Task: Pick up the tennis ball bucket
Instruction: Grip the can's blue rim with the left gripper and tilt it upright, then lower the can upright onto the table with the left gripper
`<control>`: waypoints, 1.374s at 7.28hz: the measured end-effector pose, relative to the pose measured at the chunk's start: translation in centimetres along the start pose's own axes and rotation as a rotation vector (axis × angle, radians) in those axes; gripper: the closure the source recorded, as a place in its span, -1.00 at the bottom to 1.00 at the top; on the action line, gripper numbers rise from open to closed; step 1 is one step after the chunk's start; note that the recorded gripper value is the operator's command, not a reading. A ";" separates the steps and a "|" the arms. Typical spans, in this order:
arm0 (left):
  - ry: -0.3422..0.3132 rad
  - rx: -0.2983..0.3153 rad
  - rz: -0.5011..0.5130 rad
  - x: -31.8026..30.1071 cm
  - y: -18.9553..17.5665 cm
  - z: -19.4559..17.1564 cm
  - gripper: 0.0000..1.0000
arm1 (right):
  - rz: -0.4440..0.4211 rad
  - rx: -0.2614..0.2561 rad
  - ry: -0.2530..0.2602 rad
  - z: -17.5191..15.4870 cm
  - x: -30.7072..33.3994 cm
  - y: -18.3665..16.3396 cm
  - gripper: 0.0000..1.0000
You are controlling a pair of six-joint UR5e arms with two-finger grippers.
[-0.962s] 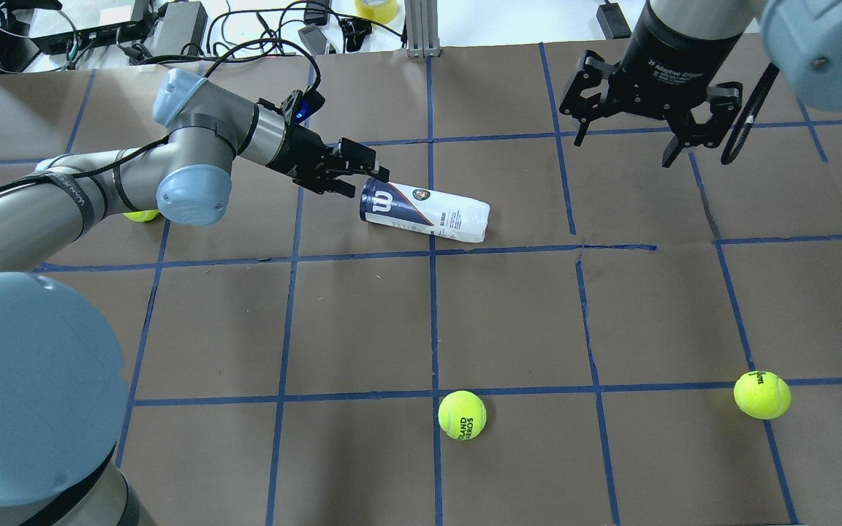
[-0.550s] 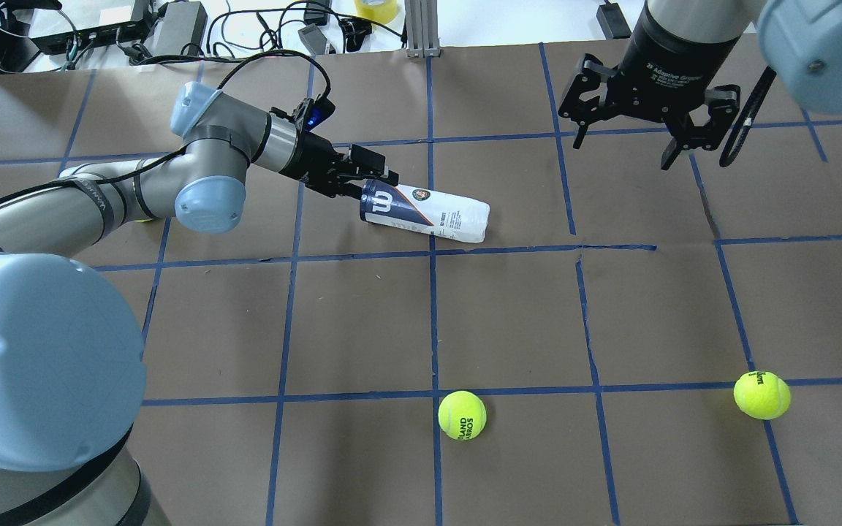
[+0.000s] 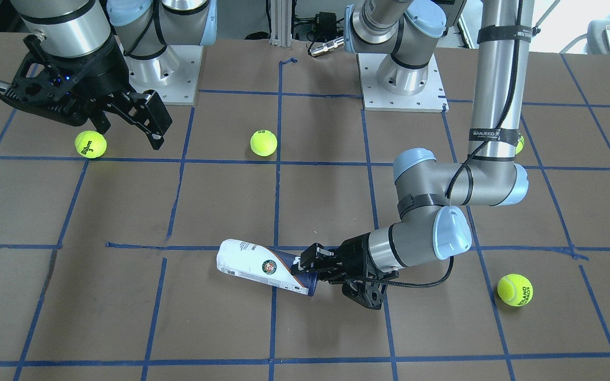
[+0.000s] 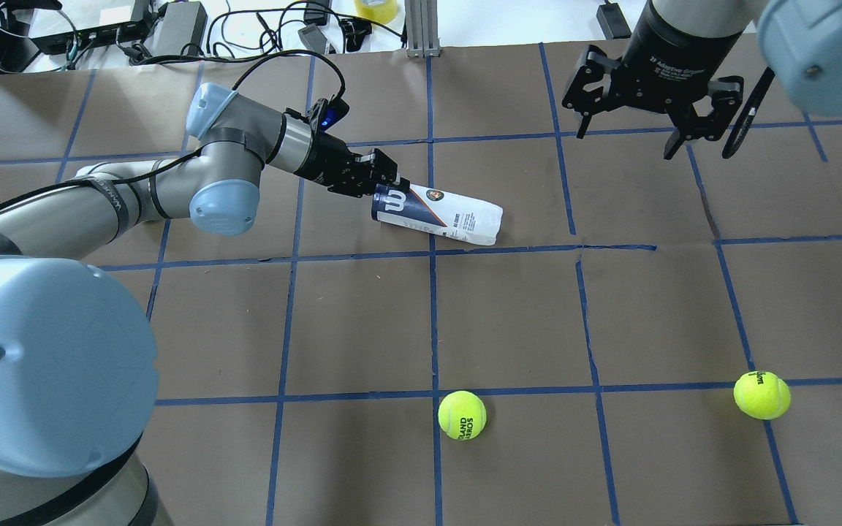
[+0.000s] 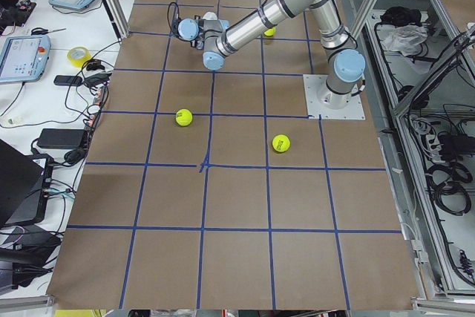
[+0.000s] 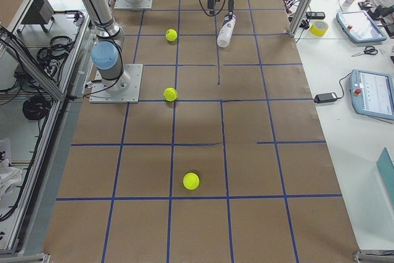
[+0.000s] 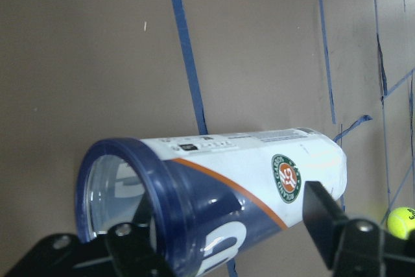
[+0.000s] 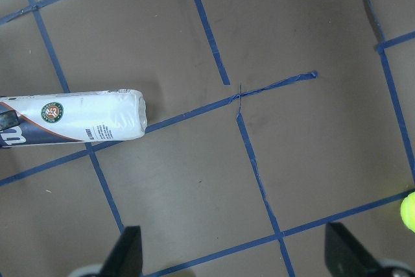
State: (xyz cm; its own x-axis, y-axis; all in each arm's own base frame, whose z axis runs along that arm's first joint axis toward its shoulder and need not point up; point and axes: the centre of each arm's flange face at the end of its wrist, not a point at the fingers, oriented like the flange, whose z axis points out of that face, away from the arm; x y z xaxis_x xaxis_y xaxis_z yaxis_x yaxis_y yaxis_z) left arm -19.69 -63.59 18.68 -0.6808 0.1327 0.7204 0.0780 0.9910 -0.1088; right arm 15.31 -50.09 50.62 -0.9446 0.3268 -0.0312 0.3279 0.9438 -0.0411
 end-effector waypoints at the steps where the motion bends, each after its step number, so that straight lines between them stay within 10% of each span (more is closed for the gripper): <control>1: -0.021 0.010 -0.039 0.4 -0.4 -0.5 1.00 | 0.000 0.001 0.001 0.0 0.0 0.0 -1.00; 6: -0.159 0.174 -0.212 8.9 -6.2 -9.4 1.00 | 0.000 0.012 -0.004 -0.1 0.0 -0.1 -1.00; 10: -0.565 0.214 -0.131 15.1 -6.6 -10.9 1.00 | 0.000 0.013 -0.005 -0.1 0.0 -0.2 -1.00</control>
State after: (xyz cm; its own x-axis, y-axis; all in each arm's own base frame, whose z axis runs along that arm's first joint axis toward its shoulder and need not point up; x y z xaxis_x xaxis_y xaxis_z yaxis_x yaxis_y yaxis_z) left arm -22.56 -67.91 37.71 -0.9599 -0.0780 0.2691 -0.1404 0.9651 -0.2209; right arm 15.28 -50.25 50.69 -0.9444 0.3267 -0.0365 0.3282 0.9431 -0.0537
